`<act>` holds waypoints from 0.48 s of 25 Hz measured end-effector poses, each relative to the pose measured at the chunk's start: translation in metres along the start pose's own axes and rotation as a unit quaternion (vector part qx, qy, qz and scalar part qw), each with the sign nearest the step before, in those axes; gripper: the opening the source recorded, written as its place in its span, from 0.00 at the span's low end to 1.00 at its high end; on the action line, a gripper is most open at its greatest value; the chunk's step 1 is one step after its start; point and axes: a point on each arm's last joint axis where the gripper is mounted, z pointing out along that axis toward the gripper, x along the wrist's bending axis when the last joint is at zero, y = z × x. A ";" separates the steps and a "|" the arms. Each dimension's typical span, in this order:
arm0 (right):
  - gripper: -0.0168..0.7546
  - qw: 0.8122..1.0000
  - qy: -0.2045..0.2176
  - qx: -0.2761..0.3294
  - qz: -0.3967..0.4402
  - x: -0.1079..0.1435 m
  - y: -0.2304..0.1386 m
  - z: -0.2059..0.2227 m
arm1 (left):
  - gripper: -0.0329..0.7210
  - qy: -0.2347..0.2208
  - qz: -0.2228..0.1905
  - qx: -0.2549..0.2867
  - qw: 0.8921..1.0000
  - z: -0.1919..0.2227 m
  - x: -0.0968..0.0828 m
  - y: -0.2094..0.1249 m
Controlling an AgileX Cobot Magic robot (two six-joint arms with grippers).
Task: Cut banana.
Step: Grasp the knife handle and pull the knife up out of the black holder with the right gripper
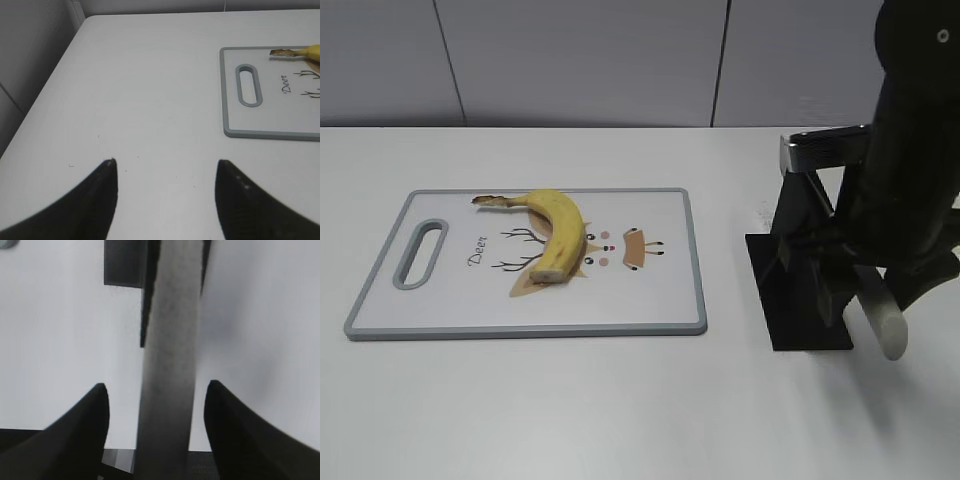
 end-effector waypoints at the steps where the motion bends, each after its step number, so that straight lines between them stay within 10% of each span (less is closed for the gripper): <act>1: 0.62 1.000 0.001 0.005 0.001 0.001 0.000 0.002 | 0.83 0.000 0.000 0.000 1.000 0.000 0.000 0.000; 12: 0.31 1.000 0.000 0.020 0.007 0.003 0.002 0.010 | 0.83 0.000 0.000 0.000 1.000 0.000 0.000 0.000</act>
